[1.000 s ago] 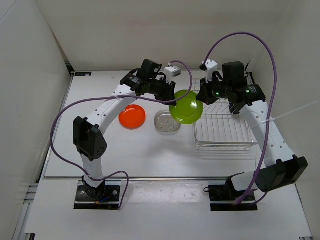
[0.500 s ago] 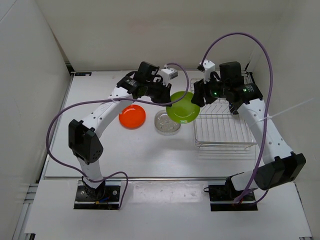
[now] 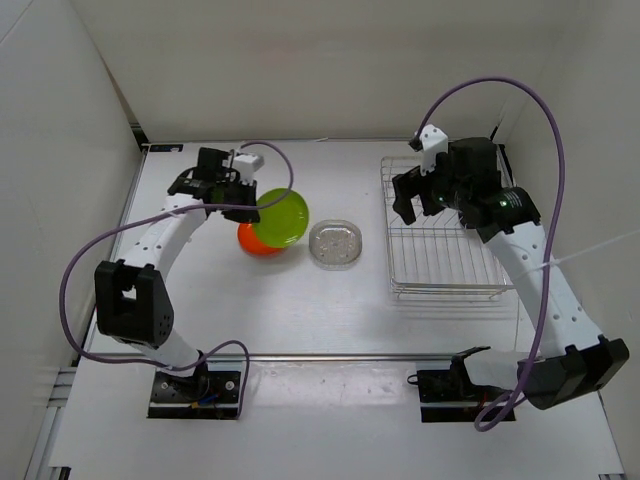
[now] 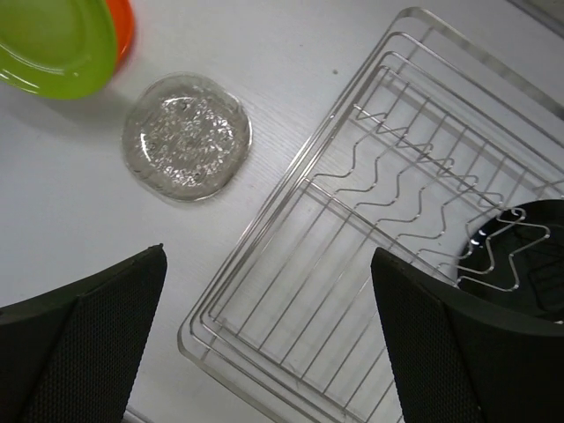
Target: Unload the plates from the dish rack
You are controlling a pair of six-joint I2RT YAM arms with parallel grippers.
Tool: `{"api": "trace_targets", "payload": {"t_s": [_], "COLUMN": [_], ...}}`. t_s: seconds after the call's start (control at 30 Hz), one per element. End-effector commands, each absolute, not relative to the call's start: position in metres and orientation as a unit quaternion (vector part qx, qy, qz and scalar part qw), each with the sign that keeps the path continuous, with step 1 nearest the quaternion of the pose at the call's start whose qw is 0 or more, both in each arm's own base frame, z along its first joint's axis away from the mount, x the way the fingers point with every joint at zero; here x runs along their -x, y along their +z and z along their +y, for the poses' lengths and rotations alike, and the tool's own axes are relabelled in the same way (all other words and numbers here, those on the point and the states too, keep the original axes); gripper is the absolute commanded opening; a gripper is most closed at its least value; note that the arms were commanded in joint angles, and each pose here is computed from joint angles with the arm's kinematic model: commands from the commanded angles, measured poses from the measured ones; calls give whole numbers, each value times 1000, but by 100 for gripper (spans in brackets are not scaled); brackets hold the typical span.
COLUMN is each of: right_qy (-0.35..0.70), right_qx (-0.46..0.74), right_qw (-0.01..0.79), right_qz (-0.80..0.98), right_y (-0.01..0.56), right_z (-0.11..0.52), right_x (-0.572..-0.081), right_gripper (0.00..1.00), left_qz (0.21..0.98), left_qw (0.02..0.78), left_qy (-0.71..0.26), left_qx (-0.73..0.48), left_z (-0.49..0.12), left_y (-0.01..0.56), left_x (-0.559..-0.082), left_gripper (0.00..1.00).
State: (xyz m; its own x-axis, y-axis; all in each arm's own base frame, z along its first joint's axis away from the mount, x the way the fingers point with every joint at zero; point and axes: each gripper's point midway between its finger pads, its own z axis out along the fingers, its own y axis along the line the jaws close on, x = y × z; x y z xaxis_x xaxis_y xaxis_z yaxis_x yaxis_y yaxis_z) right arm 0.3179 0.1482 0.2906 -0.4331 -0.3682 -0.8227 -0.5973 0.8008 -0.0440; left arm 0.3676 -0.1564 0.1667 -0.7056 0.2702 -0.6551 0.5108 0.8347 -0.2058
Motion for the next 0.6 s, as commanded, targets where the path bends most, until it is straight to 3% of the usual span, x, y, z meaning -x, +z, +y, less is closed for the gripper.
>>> {"api": "trace_targets", "payload": {"t_s": [0.0, 0.57], "right_qy": [89, 77], "right_qx": [285, 294], "right_qw": [492, 486], "right_qz": [818, 819], "right_y": [307, 293], "right_z": [135, 128], "right_x": [-322, -313], "right_gripper": [100, 100], "left_qz": [892, 909], "left_qw": [337, 285], "left_qy": [-218, -270], "left_qx": [-211, -139], "left_z": [-136, -82], "left_y": [176, 110], "left_x": [-373, -434], "left_gripper": [11, 11]}}
